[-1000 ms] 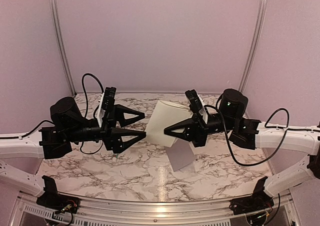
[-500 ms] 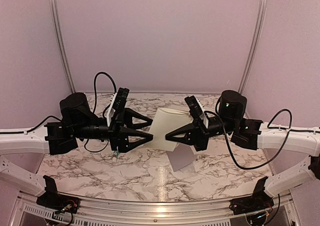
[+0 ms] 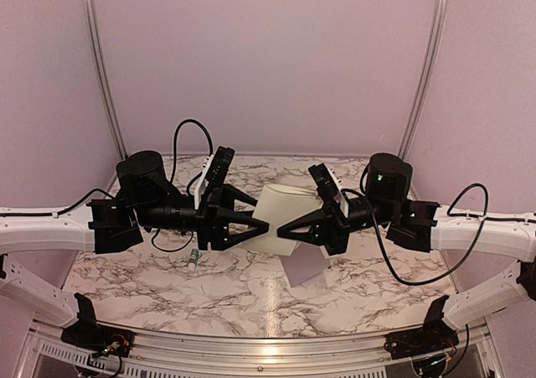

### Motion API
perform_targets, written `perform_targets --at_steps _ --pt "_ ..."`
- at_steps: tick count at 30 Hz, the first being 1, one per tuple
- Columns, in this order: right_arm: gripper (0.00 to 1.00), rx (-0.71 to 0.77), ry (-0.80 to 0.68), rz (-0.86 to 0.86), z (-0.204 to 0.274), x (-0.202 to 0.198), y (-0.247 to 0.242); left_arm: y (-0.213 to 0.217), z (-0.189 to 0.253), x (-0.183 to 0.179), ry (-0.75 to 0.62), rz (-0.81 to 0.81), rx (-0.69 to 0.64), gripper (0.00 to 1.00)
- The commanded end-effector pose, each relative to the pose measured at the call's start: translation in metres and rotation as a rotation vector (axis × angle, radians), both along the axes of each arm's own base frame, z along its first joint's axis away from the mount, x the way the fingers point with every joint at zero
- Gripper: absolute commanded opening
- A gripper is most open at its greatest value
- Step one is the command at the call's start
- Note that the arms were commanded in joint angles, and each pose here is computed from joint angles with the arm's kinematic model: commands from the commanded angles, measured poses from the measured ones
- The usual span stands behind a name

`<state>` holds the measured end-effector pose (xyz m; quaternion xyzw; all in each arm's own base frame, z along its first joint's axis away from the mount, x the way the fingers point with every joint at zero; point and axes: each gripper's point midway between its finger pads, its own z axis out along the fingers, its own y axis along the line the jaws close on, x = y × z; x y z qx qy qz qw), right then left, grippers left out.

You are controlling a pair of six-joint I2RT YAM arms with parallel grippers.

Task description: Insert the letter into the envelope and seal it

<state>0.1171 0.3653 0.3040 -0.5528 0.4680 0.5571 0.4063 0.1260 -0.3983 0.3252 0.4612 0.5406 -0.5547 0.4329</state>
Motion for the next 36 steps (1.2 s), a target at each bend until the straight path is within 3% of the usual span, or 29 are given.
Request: perform_targets --at_steps 1,6,11,14,15,17,21,26,36 --pt "0.0 0.005 -0.01 0.013 0.0 -0.006 -0.001 -0.007 0.011 -0.004 0.0 -0.031 -0.014 0.46" --pt "0.0 -0.003 -0.004 0.008 -0.004 -0.005 -0.001 -0.011 0.015 -0.002 -0.001 -0.016 -0.019 0.33" --pt "0.0 -0.001 -0.027 0.003 -0.005 -0.004 -0.001 -0.015 0.013 0.005 0.004 0.016 -0.015 0.0" --pt "0.0 0.002 -0.026 -0.004 -0.004 -0.003 0.0 -0.016 0.012 0.006 0.005 0.024 -0.013 0.0" --pt "0.17 0.001 -0.023 -0.014 -0.004 -0.001 0.0 -0.016 0.012 0.007 0.005 0.032 -0.013 0.0" --pt "0.66 0.003 -0.022 -0.062 -0.003 0.007 0.001 -0.014 0.015 0.01 0.003 0.052 -0.019 0.0" --pt "0.86 0.037 -0.015 -0.115 0.001 0.014 0.0 -0.009 0.025 0.011 -0.004 0.074 -0.041 0.0" --pt "0.89 0.139 0.016 -0.084 0.016 0.008 -0.002 -0.001 0.041 0.012 -0.011 0.104 -0.093 0.0" --pt "0.84 0.307 0.035 -0.091 0.039 0.009 -0.009 0.022 0.072 0.018 -0.034 0.204 -0.209 0.0"
